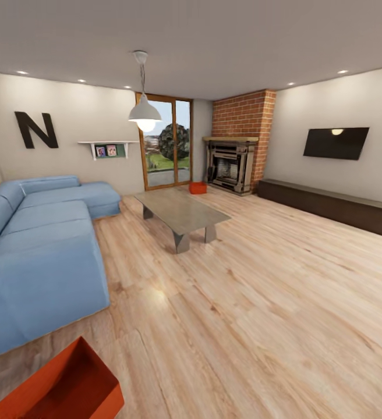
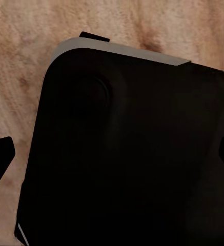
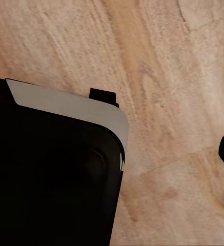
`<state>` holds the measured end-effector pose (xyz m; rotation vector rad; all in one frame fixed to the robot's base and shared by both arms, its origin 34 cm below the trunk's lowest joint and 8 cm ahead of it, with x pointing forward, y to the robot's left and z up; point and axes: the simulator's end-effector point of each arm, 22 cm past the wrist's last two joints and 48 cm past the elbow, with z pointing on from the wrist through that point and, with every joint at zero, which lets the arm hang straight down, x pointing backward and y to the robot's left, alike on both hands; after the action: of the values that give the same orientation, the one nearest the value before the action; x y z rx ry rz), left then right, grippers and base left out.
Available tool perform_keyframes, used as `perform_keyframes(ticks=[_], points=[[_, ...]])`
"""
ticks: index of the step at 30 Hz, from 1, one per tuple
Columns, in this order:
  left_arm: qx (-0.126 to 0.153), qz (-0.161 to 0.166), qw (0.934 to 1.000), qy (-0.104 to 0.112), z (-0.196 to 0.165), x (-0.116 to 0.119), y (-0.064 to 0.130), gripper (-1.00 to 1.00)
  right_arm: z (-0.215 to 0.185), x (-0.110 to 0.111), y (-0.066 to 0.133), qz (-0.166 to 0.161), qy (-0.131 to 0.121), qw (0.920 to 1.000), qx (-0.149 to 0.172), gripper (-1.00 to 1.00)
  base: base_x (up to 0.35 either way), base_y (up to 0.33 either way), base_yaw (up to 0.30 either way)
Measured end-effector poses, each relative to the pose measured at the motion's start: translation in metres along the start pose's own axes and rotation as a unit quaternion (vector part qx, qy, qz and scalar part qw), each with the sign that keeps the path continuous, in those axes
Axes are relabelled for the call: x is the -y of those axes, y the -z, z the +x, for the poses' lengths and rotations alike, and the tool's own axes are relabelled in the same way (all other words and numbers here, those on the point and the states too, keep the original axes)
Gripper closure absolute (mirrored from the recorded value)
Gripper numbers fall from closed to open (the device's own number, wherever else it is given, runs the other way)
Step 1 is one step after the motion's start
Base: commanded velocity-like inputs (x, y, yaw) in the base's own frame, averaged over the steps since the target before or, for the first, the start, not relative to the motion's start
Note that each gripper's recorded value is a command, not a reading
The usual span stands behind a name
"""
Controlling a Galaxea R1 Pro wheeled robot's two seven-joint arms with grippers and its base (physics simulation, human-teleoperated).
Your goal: Move the two storage containers from the living room to the garage. In the garage, place one container on the floor and stack the other container on top of it (either order is fine).
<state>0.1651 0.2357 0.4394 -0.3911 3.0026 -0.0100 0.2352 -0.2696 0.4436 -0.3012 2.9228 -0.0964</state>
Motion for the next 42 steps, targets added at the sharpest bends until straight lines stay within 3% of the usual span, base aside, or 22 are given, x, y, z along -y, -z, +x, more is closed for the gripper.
perform_keyframes(ticks=[13,42], points=[[0.0,0.0,1.0,0.0,-0.0002,0.0,-0.0001,-1.0,0.0001,-0.0001,-0.0001,0.0,0.0,1.0,0.0,-1.0,0.21,-0.149,0.276],[0.001,0.0,1.0,0.0,-0.0004,0.0,-0.0001,-1.0,0.0001,-0.0001,-0.0001,0.0,0.0,1.0,-0.001,-1.0,0.006,-0.004,0.276]])
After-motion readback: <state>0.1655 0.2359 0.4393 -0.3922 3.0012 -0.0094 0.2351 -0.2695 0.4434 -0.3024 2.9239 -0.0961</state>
